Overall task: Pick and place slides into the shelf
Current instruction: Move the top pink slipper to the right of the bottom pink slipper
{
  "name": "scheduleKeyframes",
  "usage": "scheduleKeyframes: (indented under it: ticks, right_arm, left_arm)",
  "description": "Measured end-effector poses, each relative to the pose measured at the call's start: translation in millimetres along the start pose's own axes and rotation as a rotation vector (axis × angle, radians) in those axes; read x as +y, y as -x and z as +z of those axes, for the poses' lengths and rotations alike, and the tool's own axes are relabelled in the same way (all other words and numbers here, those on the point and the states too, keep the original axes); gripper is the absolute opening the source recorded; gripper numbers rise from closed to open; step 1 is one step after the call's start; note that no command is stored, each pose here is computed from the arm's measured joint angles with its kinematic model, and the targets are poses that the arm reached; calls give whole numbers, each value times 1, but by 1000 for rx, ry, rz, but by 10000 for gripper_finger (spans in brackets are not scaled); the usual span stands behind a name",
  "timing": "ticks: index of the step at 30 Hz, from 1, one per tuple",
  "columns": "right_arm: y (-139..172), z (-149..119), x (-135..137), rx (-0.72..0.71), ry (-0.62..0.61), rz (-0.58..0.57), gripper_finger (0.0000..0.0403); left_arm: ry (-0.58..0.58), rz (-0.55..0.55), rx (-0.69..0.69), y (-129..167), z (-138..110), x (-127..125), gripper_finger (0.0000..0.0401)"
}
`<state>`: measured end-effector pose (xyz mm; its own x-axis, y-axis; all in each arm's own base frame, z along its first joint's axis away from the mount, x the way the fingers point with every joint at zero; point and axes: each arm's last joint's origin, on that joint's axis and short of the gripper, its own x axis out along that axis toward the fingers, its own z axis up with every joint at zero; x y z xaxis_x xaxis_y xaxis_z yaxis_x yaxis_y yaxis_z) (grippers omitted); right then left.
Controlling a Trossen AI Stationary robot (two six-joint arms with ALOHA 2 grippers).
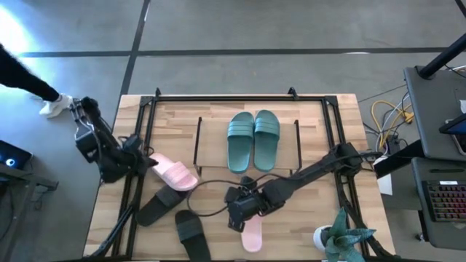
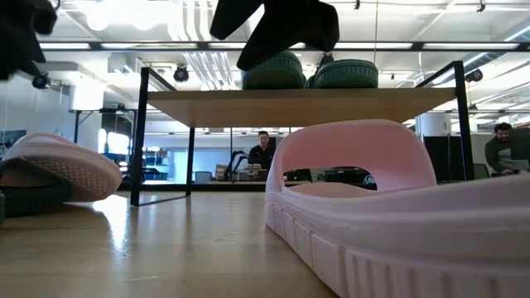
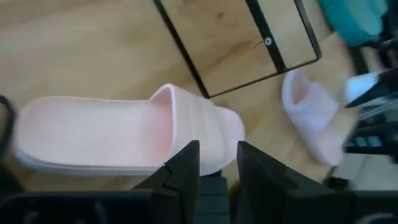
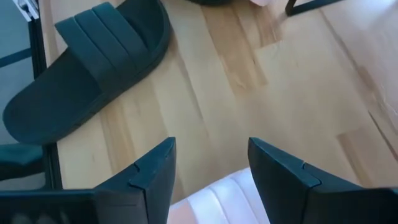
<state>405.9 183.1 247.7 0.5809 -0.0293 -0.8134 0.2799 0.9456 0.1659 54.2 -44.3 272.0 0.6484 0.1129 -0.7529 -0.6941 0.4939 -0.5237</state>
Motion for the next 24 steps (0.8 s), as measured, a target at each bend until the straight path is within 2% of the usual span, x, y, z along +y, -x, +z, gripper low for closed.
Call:
scheduleKeyframes:
  ticks: [3, 5, 7, 12, 15, 18, 21, 24]
  right_arm:
    - [0, -1, 0, 2, 3, -2, 192]
    - [0, -2, 1, 2, 4, -1, 192]
    - [0, -2, 2, 1, 4, 0, 192]
    - [0, -3, 2, -2, -1, 0, 192]
    - [1, -2, 2, -5, -4, -3, 192]
    - [0, -2, 2, -5, -2, -4, 192]
    - [0, -2, 1, -6, 2, -5, 192]
    - [0, -1, 1, -6, 3, -7, 192]
  left_arm:
    - [41, -41, 15, -8, 1, 20, 93]
    - [87, -105, 0, -2, 7, 22, 93]
    - [106, -109, -14, -2, 10, 27, 93]
    - [120, -108, -17, -4, 9, 25, 93]
    - [135, -135, 34, -7, 2, 15, 93]
    - [260, -247, 155, -10, -9, -7, 93]
    - [274, -457, 196, -15, -19, -29, 93]
    - [256, -641, 178, -25, -27, -42, 93]
